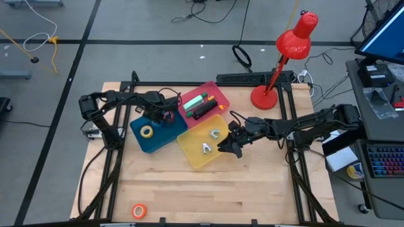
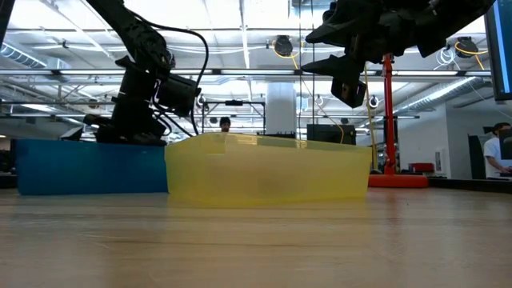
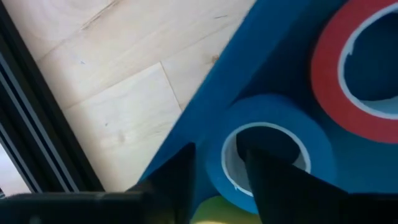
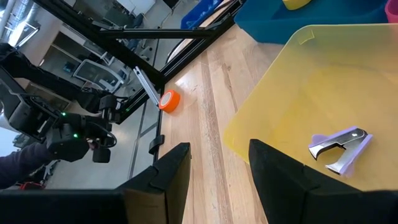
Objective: Pick and place Stapler, Stapler remover, tape
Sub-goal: Put the orange tape into the blue bin
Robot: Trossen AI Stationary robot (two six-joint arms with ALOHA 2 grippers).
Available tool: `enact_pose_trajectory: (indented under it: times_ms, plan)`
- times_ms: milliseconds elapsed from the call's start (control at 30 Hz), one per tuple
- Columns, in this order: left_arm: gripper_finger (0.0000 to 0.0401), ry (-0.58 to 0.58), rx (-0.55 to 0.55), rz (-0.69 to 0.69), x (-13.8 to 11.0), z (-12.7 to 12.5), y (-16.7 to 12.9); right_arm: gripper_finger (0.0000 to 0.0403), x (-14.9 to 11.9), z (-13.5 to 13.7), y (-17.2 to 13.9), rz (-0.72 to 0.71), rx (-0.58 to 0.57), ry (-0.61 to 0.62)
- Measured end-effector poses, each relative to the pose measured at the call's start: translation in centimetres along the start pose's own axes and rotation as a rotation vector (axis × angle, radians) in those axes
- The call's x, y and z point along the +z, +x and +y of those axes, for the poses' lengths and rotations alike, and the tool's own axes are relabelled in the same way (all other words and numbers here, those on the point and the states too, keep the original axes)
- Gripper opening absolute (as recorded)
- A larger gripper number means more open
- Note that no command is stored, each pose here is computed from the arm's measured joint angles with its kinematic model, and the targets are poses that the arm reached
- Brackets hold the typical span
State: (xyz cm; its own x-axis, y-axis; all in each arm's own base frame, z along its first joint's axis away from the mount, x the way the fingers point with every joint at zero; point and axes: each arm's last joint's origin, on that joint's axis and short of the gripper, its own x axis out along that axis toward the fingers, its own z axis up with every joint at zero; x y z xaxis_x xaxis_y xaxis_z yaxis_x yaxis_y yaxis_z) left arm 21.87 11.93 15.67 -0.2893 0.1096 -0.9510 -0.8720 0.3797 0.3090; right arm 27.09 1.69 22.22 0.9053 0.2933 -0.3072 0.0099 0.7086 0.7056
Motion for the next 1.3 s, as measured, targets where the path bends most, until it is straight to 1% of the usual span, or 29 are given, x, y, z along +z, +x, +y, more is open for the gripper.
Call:
enact_pose_trajectory:
  times_ms: [167, 300, 433, 533, 633, 767, 867, 933, 1033, 1100, 1167, 1233, 1300]
  plan:
    - [0.0194, 0.004, -0.022, 0.008, -0.1, 0.1, -0.2, 0.0157, 0.0, 0.0, 0.0, 0.000, 0.000, 0.000]
    - [0.0221, -0.016, -0.055, -0.032, -0.5, 0.4, -1.4, 0.0157, 0.0, 0.0, 0.0, 0.000, 0.000, 0.000]
    - [0.0233, -0.043, -0.141, -0.130, -1.3, 1.0, -4.2, 0.0157, 0.0, 0.0, 0.0, 0.001, -0.001, 0.000]
    - [0.0234, -0.061, -0.246, -0.231, -2.5, 1.4, -7.3, 0.0157, 0.0, 0.0, 0.0, 0.001, -0.001, 0.000]
    - [0.0234, -0.037, -0.387, -0.311, -4.5, 1.8, -10.4, 0.0157, 0.0, 0.0, 0.0, 0.001, -0.001, 0.000]
    - [0.0235, 0.053, -0.624, -0.416, -7.9, 1.8, -14.3, 0.0157, 0.0, 0.0, 0.0, 0.002, -0.001, -0.003]
    - [0.0235, 0.140, -0.779, -0.452, -10.7, 1.4, -16.1, 0.0157, 0.0, 0.0, 0.0, 0.002, -0.001, -0.007]
    - [0.0235, 0.211, -0.857, -0.439, -12.6, 1.0, -16.8, 0.0157, 0.0, 0.0, 0.0, 0.001, -0.002, -0.012]
    - [0.0234, 0.343, -0.936, -0.386, -15.4, 0.1, -17.3, 0.0157, -0.1, -0.1, 0.0, 0.004, -0.005, -0.026]
    - [0.0234, 0.420, -0.955, -0.333, -17.3, -0.6, -17.2, 0.0157, -0.1, -0.1, 0.0, 0.005, -0.006, -0.026]
    - [0.0234, 0.444, -0.957, -0.277, -18.8, -1.4, -17.0, 0.0157, -0.1, -0.1, 0.0, 0.006, -0.007, -0.027]
    - [0.0234, 0.459, -0.926, -0.219, -20.4, -2.1, -16.5, 0.0157, -0.1, -0.1, 0.0, 0.007, -0.008, -0.027]
    - [0.0234, 0.476, -0.918, -0.157, -21.7, -2.6, -16.2, 0.0157, -0.1, -0.1, 0.0, 0.010, -0.010, -0.025]
